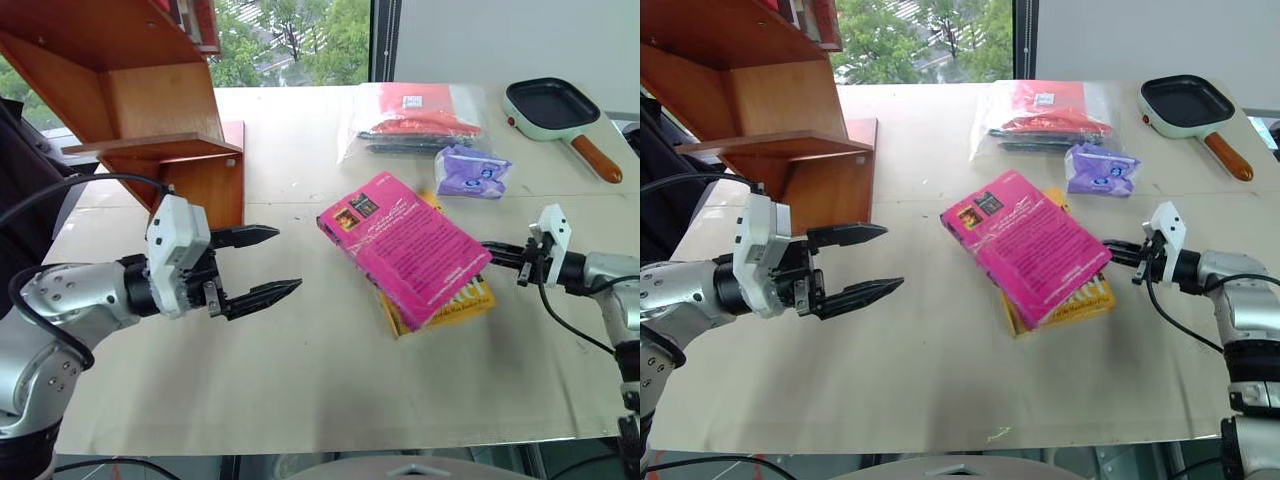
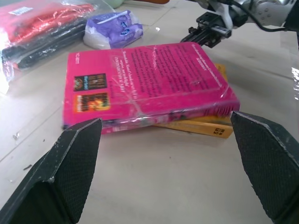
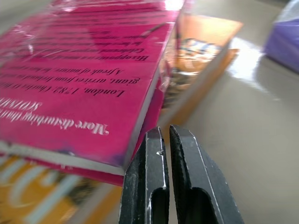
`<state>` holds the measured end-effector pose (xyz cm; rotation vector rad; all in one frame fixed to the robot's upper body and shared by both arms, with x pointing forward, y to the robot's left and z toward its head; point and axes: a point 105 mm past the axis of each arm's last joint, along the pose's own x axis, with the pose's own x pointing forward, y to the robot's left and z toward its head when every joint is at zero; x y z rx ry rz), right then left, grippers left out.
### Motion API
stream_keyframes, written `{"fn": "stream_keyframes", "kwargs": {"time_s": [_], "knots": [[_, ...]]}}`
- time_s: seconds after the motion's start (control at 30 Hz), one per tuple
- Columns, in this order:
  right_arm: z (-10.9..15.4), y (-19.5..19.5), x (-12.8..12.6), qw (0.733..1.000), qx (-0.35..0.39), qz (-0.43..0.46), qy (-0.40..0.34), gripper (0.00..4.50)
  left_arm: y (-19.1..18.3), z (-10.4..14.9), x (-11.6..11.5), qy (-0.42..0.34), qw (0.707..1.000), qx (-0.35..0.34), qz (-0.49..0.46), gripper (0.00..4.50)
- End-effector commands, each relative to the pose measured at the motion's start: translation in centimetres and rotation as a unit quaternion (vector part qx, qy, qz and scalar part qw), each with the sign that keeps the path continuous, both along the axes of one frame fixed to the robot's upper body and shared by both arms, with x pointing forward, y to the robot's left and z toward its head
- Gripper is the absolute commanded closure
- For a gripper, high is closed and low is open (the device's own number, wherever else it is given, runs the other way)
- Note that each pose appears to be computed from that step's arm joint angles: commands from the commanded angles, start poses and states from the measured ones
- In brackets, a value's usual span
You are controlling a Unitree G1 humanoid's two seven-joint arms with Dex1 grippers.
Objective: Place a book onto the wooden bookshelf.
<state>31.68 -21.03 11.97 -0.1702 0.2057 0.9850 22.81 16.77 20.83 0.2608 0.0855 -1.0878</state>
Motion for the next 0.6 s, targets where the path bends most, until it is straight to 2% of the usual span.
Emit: {"fn": "stream_keyframes", "kwargs": {"time_s": [0.03,0.27,0.5,0.6], "knots": [[1.8,0.8,-0.7,1.000,0.007,0.012,-0.023,4.44,0.0,0.5,-0.3,-0.013,1.000,0.008,-0.005,0.00],[1.9,1.1,-1.0,1.000,0.012,0.010,-0.020,4.44,0.1,0.4,-0.4,-0.010,1.000,0.011,-0.008,0.00],[2.0,-1.9,-0.4,0.998,0.000,-0.044,-0.050,4.44,0.8,-0.1,-0.4,0.001,1.000,0.002,0.017,0.00],[2.6,-2.8,-0.9,0.997,-0.012,-0.039,-0.067,4.44,0.1,-1.2,0.0,0.023,0.999,-0.016,0.029,0.00]]}}
